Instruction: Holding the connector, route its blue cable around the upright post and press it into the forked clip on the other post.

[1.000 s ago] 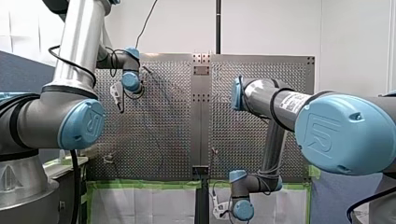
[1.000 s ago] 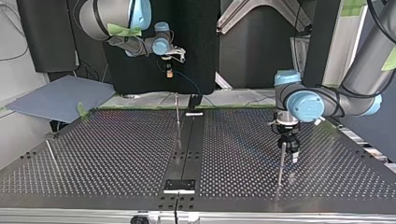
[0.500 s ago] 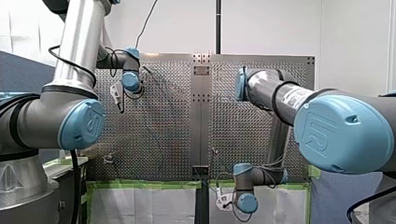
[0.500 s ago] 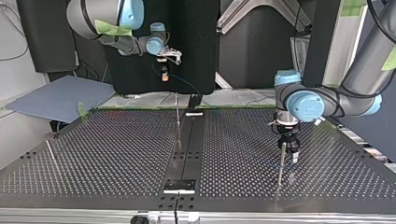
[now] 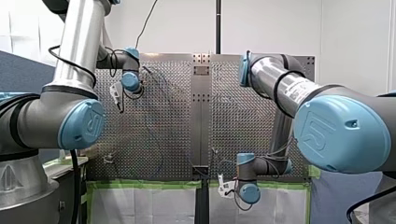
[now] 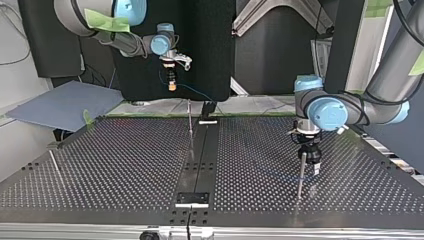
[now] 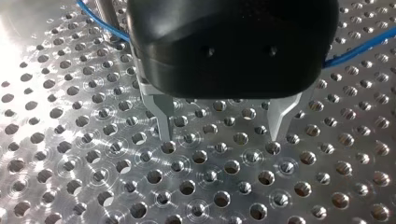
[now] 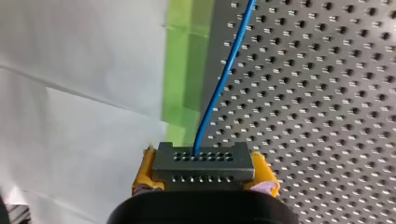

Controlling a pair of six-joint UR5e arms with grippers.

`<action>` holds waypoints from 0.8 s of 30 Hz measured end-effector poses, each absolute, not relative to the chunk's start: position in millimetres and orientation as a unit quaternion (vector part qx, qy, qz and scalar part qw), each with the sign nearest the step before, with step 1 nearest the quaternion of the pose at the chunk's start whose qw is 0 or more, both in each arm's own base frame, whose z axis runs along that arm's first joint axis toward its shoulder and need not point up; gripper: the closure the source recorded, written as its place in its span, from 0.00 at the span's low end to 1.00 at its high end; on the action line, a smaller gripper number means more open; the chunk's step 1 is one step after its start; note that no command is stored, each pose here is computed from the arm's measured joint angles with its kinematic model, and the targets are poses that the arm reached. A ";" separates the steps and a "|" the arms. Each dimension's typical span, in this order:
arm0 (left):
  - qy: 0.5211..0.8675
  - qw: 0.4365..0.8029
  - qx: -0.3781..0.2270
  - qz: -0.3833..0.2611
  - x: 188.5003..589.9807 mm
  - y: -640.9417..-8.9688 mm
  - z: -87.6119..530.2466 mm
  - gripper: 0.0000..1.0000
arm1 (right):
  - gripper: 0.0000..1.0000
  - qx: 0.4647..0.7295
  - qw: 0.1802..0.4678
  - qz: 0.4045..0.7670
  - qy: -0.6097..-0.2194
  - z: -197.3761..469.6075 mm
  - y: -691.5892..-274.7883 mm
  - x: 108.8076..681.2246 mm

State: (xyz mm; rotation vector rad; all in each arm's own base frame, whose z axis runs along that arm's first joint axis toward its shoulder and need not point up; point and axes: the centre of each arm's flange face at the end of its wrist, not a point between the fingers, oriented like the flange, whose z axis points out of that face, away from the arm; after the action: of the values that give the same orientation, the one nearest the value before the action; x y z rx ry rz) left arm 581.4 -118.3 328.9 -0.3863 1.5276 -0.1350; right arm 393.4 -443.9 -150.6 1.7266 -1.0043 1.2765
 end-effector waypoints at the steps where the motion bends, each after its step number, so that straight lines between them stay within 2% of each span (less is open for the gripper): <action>1: 0.687 0.703 -0.174 -0.061 581.3 -118.4 328.8 0.02 | 1.00 0.673 0.378 0.502 -0.390 -146.1 -442.9 393.6; 16: 0.691 0.700 -0.171 -0.062 579.6 -122.1 327.9 0.02 | 1.00 0.632 0.406 0.545 -0.373 -84.6 -434.1 384.7; 24: 0.693 0.698 -0.173 -0.059 577.8 -125.0 327.1 0.02 | 1.00 0.624 0.407 0.555 -0.370 -77.2 -420.5 374.6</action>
State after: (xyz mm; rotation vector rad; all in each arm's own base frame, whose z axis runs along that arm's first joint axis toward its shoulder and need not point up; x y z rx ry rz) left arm 577.8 -125.0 327.1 -0.3856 1.5439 -0.1321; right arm 374.6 -420.5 -77.2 1.5742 -0.9323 1.3984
